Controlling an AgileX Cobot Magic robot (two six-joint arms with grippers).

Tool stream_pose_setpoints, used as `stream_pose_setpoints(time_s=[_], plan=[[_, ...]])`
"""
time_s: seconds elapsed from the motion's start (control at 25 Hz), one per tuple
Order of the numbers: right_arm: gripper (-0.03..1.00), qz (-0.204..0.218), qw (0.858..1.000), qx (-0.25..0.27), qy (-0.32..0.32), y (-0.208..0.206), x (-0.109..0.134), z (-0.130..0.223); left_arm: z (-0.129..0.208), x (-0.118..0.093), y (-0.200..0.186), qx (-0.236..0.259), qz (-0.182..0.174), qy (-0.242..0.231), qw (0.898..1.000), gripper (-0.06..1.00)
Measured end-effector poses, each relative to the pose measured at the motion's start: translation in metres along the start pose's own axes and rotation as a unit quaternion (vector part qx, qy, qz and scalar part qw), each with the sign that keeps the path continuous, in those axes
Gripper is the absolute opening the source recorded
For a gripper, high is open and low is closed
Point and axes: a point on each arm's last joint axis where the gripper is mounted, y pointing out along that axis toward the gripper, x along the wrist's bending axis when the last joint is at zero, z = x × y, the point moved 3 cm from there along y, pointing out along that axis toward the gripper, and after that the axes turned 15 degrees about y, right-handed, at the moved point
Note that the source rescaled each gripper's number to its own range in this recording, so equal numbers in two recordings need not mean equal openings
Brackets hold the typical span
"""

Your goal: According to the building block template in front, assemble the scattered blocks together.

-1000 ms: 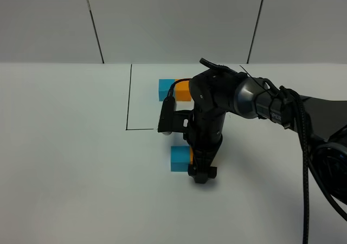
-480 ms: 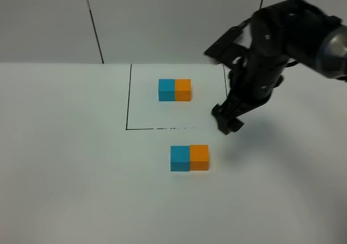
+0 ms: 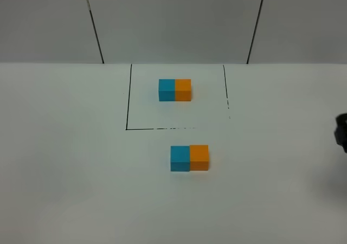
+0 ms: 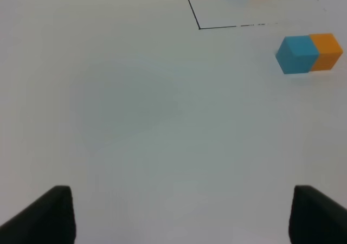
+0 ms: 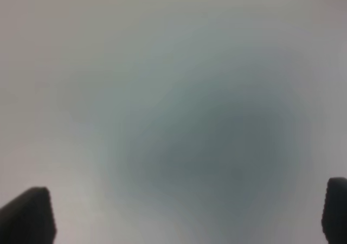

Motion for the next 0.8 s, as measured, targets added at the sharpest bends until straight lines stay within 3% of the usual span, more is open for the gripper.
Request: stream_pose_setpoints(time_s=[0.2, 0.36, 0.8], plan=[[0.99, 0.02, 0.996, -0.026, 0.083, -0.041, -0.023, 0.068, 0.0, 0.0, 0.0, 0.0, 0.0, 0.0, 1.0, 0.68], [0.99, 0.011, 0.992, -0.045, 0.119, -0.064, -0.025, 0.113, 0.0, 0.0, 0.0, 0.0, 0.0, 0.0, 1.0, 0.68], [0.97, -0.033, 0.975, -0.144, 0.168, -0.1, -0.024, 0.169, 0.0, 0.0, 0.0, 0.0, 0.0, 0.0, 1.0, 0.68]])
